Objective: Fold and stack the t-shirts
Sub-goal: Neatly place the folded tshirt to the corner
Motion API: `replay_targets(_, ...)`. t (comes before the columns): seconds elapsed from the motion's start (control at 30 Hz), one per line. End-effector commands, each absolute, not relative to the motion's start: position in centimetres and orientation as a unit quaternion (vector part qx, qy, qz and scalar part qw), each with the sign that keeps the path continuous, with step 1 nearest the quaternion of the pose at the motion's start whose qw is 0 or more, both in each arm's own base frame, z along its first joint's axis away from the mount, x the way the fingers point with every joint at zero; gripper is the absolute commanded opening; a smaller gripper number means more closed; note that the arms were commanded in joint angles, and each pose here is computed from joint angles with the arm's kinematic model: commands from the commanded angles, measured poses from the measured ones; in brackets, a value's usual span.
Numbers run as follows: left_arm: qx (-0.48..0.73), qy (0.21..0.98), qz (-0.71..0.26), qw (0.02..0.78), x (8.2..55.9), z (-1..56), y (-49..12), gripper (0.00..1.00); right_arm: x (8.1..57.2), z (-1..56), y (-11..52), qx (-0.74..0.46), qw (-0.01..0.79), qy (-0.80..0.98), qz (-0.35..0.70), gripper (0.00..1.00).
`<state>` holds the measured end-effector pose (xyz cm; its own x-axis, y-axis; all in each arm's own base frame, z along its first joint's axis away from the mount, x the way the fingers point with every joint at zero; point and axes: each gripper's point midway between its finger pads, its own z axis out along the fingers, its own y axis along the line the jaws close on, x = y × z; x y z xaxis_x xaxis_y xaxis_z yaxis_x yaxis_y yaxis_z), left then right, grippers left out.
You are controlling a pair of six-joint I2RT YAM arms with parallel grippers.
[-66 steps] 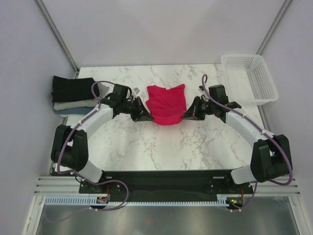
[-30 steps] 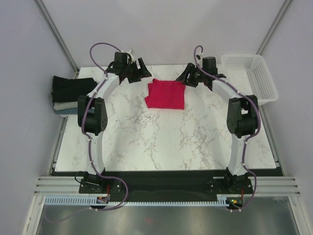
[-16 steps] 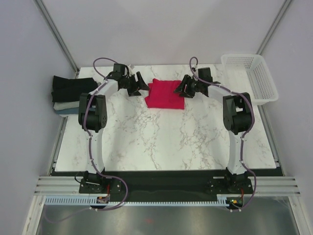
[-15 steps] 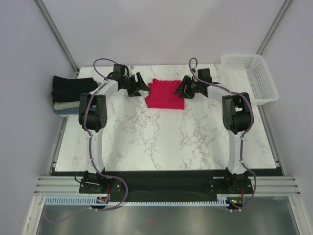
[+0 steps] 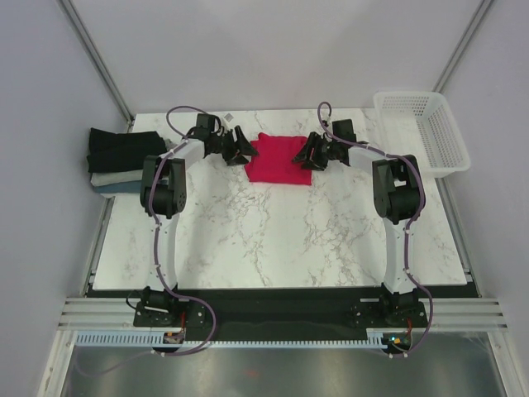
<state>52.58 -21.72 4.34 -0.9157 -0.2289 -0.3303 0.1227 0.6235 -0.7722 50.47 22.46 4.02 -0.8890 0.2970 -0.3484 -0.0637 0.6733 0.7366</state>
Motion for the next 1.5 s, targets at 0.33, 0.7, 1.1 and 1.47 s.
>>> replay_targets(0.33, -0.007, 0.860, -0.482, 0.166, 51.5, 2.2, -26.8, 0.39, 50.8, 3.0, 22.4, 0.060, 0.231, 0.890, 0.389, 0.61)
replay_targets(0.7, 0.062, 0.835, -0.489, 0.245, 51.5, 13.5, -24.3, 0.02, 53.4, 13.4, 19.7, 0.018, 0.337, 0.853, 0.398, 0.63)
replay_targets(1.1, 0.099, 0.853, -0.353, 0.373, 49.1, 25.7, -9.8, 0.02, 48.7, 20.1, 11.5, 0.020, 0.413, 0.855, 0.312, 0.73)
replay_targets(1.47, 0.062, 0.860, -0.258, 0.436, 48.9, 30.7, 0.3, 0.02, 41.5, 23.3, 8.6, 0.042, 0.453, 0.842, 0.289, 0.77)
